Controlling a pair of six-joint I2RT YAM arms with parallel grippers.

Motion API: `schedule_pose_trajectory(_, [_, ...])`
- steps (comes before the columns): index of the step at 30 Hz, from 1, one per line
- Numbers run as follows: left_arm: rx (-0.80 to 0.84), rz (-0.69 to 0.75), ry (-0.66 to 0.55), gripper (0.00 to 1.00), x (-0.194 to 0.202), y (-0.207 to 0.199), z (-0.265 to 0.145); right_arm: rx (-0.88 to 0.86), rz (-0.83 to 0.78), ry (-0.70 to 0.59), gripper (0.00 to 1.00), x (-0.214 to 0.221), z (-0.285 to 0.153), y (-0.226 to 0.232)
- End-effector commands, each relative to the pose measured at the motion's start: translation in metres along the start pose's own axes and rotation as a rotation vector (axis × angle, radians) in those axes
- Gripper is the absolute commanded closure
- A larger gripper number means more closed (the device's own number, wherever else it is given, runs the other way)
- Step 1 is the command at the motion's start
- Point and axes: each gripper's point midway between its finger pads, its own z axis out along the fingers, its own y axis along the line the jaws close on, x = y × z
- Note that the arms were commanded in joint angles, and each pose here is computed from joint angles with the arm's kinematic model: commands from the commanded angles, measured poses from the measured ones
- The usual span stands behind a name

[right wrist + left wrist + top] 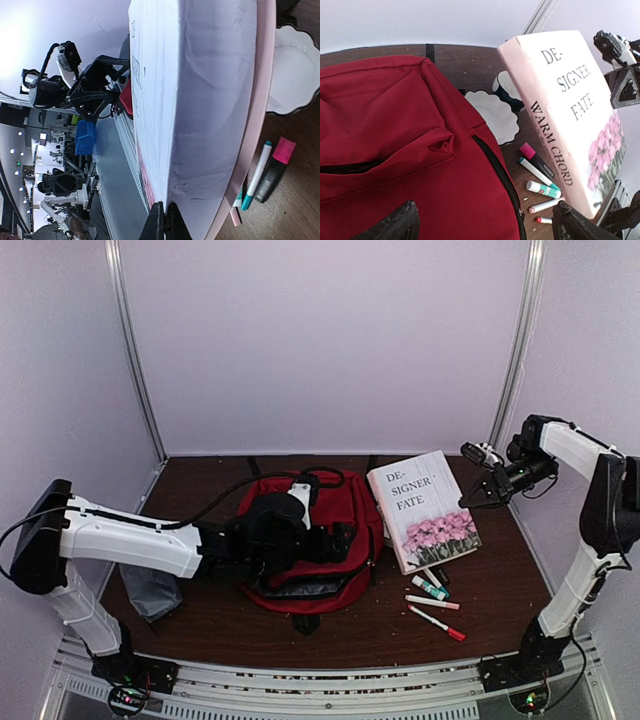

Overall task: Pack the student bag
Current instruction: Pass from the right arm to the left

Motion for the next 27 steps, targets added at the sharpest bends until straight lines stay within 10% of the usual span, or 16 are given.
schedule_pose_trajectory(1, [0.142,-0.12,-0.094,0.05,-0.024,-0.032,0.013,-0.141,-0.05,-0.052,1.0,-0.026,0.015,0.019])
schedule_pose_trajectory(17, [0.455,-0.297,-0.121,0.03,-0.033,-0.068,0.043,-0.216,-0.09,-0.061,1.0,-0.057,0.029,0.03])
schedule_pose_trajectory(27, [0.629,-0.408,-0.121,0.28,-0.035,-0.08,0.053,-0.235,-0.101,-0.088,1.0,-0.069,0.026,0.032])
